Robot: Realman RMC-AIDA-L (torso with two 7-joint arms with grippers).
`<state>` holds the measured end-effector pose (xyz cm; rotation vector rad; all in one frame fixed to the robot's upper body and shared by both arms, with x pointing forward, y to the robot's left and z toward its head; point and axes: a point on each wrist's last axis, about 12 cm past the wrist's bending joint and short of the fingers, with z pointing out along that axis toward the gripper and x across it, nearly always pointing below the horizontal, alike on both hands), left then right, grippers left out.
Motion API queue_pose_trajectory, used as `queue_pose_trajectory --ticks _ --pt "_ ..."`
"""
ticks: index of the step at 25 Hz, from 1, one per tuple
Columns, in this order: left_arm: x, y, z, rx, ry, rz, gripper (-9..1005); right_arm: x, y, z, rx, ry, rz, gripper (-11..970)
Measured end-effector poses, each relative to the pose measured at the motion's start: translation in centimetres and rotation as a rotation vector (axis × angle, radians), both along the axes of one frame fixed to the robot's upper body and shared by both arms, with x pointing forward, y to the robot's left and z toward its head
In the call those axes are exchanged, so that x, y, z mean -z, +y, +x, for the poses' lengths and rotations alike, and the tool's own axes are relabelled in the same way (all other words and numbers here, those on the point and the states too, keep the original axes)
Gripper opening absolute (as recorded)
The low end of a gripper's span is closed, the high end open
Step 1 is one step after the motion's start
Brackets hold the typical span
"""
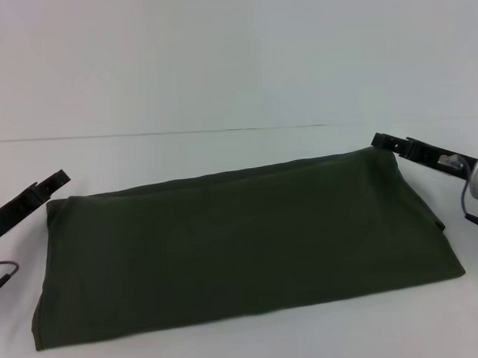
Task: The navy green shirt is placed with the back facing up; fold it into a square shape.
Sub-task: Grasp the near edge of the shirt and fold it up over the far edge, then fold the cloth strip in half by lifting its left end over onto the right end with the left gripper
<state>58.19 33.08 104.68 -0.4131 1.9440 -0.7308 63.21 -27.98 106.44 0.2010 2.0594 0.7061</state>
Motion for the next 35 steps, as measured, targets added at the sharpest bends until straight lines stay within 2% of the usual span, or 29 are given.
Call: queue_pose_trajectory --ticks 3,6,10,11,13,14,21,24,32,35 --pt "-0.2 0.6 -1.1 0.048 -0.022 -0.039 464 -0.3 -1.4 -0.8 -0.008 -0.027 0.039 586" --pt "-0.8 1.5 -2.4 0.124 -0.041 -0.101 586 -0.7 -2.7 -2.0 -0.066 -0.047 0.068 710" --pt "-1.6 3.2 -4.5 0.257 0.004 -0.181 744 -0.8 -4.7 -4.4 -0.159 -0.052 0.103 859" --pt "-1.8 3.5 -5.0 0.279 0.020 -0.194 782 -0.6 -5.5 -5.5 -0.188 -0.050 0.119 896" --pt "-2.0 4.3 -5.9 0.311 0.054 -0.211 858 -0.6 -5.9 -6.2 -0.207 -0.049 0.127 893" --pt "-2.0 5.1 -6.7 0.325 0.099 -0.218 858 -0.6 -6.1 -6.7 -0.223 -0.047 0.134 891" --pt "-2.2 6.3 -7.9 0.383 0.254 -0.176 858 0.0 -6.2 -9.2 -0.360 -0.041 0.109 885" --pt "-2.1 6.3 -8.1 0.411 0.316 -0.166 858 0.4 -5.8 -9.5 -0.395 -0.029 0.077 885" --pt "-1.7 7.1 -8.6 0.371 0.362 -0.135 859 0.7 -5.4 -9.5 -0.438 -0.021 0.037 886" --pt "-1.4 7.4 -8.9 0.376 0.398 -0.103 859 0.7 -4.9 -9.8 -0.499 -0.044 0.014 886"
